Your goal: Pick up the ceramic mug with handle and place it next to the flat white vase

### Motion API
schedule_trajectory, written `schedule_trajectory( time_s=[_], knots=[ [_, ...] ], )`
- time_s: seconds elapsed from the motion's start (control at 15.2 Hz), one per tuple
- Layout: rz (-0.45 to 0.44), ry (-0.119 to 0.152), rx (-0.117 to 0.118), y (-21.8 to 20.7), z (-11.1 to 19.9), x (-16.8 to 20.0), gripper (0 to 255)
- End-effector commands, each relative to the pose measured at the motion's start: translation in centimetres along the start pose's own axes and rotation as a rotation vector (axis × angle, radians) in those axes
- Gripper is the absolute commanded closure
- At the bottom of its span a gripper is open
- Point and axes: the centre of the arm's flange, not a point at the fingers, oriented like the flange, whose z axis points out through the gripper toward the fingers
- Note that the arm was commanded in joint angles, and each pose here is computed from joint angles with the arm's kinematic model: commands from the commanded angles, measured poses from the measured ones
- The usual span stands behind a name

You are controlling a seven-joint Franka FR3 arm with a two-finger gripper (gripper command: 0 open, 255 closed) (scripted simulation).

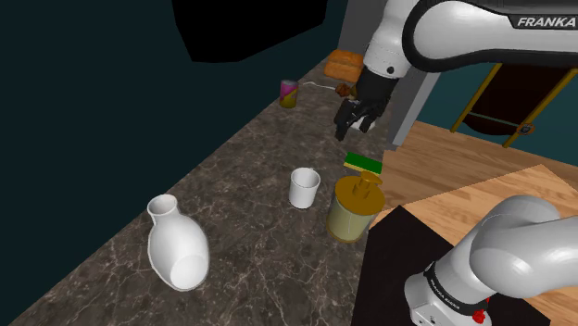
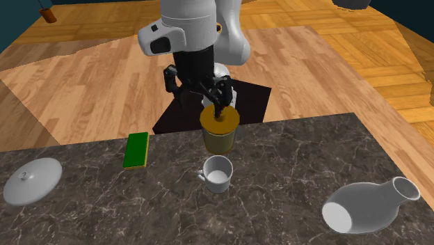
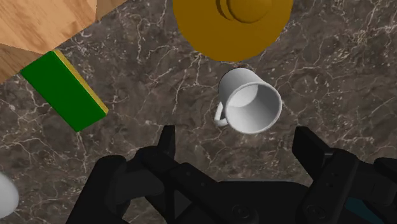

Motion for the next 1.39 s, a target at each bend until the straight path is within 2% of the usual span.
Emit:
schedule_trajectory(
  time_s=[0.0, 0.86, 1.32],
  knots=[
    [0.006, -0.013, -0.016, -1.7, 2.2, 0.9, 0],
    [0.038, -0.100, -0.123, -11.8, 16.8, 6.0, 0],
    [0.039, -0.100, -0.124, -11.5, 20.1, 5.7, 0]
  ],
)
